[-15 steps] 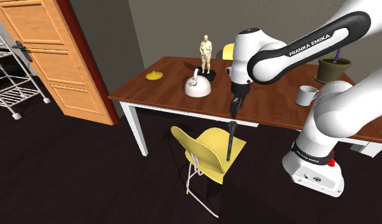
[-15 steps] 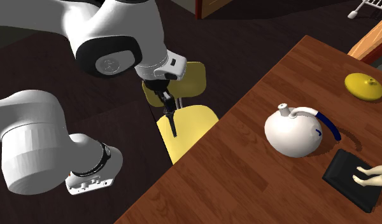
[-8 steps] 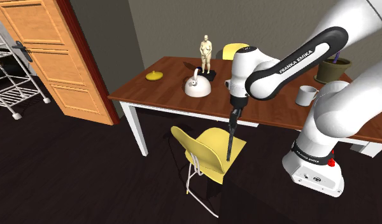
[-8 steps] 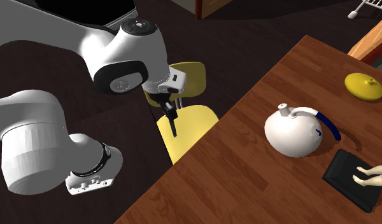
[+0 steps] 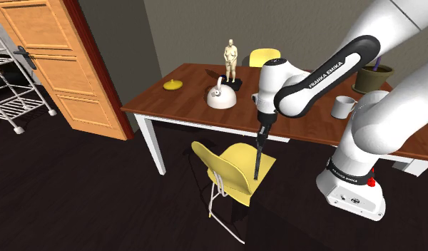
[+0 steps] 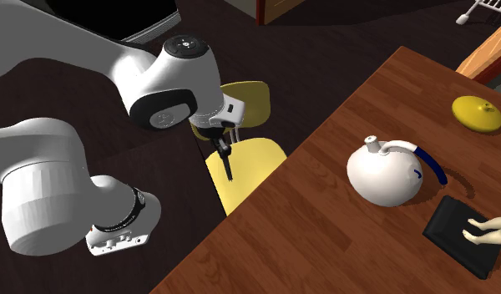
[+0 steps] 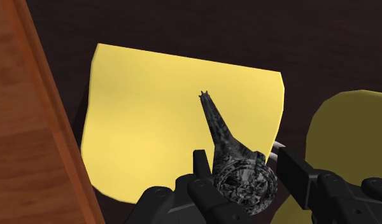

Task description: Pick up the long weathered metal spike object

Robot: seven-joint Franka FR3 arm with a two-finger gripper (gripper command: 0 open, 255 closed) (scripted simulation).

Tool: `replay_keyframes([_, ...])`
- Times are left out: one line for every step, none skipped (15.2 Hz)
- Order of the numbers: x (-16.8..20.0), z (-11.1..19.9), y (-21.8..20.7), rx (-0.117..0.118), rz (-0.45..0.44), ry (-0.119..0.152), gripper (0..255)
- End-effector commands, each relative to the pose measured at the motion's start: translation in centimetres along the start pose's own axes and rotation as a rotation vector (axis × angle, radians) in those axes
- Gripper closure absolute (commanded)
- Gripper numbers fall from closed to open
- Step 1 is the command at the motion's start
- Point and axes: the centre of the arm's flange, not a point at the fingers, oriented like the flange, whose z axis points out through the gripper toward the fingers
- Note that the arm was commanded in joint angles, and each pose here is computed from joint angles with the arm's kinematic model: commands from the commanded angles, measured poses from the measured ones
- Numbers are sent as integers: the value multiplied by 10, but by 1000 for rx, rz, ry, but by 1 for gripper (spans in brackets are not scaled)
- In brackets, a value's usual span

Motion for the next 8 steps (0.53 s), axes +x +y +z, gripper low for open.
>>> replay_keyframes([0,1,0,0,0,-2,255])
replay_keyframes([0,1,0,0,0,-2,255])
replay_keyframes([0,1,0,0,0,-2,255])
replay_keyframes([0,1,0,0,0,-2,255])
replay_keyframes([0,1,0,0,0,-2,255])
replay_keyframes([0,0,-1,0,0,-2,255])
replay_keyframes([0,-6,-1,0,0,-2,255])
replay_keyframes([0,-11,-1,0,0,-2,255])
